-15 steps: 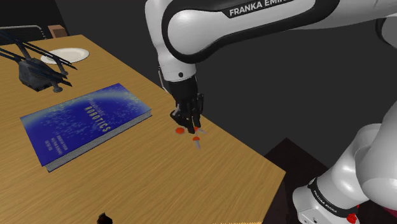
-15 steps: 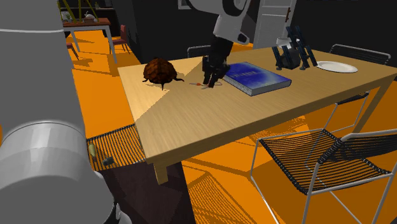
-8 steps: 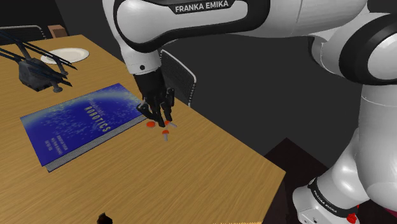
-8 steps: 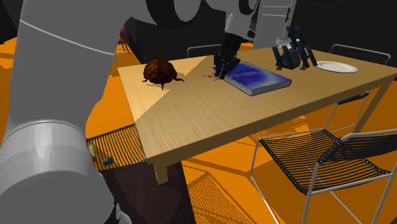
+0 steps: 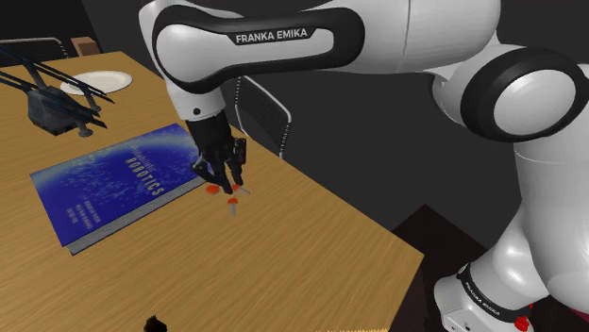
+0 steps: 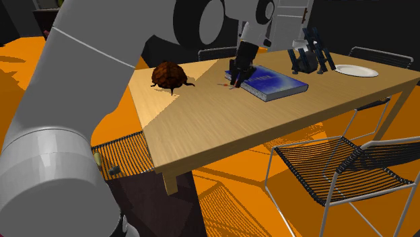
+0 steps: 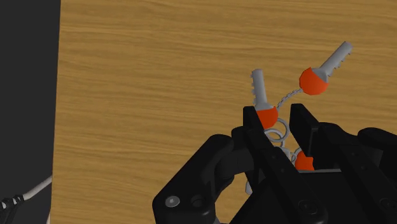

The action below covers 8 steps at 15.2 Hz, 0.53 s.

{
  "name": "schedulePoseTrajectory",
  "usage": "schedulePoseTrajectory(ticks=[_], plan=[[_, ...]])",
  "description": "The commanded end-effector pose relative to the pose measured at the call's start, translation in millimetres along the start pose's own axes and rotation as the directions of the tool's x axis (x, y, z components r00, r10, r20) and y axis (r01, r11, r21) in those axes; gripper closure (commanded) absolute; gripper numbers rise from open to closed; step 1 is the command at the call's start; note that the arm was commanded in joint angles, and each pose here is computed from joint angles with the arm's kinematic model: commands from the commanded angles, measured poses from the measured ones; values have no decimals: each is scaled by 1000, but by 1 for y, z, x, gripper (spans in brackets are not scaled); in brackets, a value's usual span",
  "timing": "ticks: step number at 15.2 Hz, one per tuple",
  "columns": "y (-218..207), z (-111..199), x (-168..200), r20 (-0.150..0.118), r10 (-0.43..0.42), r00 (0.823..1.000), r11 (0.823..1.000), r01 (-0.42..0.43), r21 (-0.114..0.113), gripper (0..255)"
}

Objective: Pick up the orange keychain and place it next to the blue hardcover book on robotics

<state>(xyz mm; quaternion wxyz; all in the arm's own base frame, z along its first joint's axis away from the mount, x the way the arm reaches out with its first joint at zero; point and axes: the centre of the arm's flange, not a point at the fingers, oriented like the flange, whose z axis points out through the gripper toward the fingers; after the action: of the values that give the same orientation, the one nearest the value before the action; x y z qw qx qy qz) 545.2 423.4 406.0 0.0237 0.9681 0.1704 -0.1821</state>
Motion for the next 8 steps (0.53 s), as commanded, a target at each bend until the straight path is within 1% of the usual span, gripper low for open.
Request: schedulePoseTrajectory(ticks=[1, 8], plan=[[2, 10, 3, 0, 0, 1000, 1000, 0, 0, 255], [2, 44, 16, 0, 0, 1000, 1000, 0, 0, 255]])
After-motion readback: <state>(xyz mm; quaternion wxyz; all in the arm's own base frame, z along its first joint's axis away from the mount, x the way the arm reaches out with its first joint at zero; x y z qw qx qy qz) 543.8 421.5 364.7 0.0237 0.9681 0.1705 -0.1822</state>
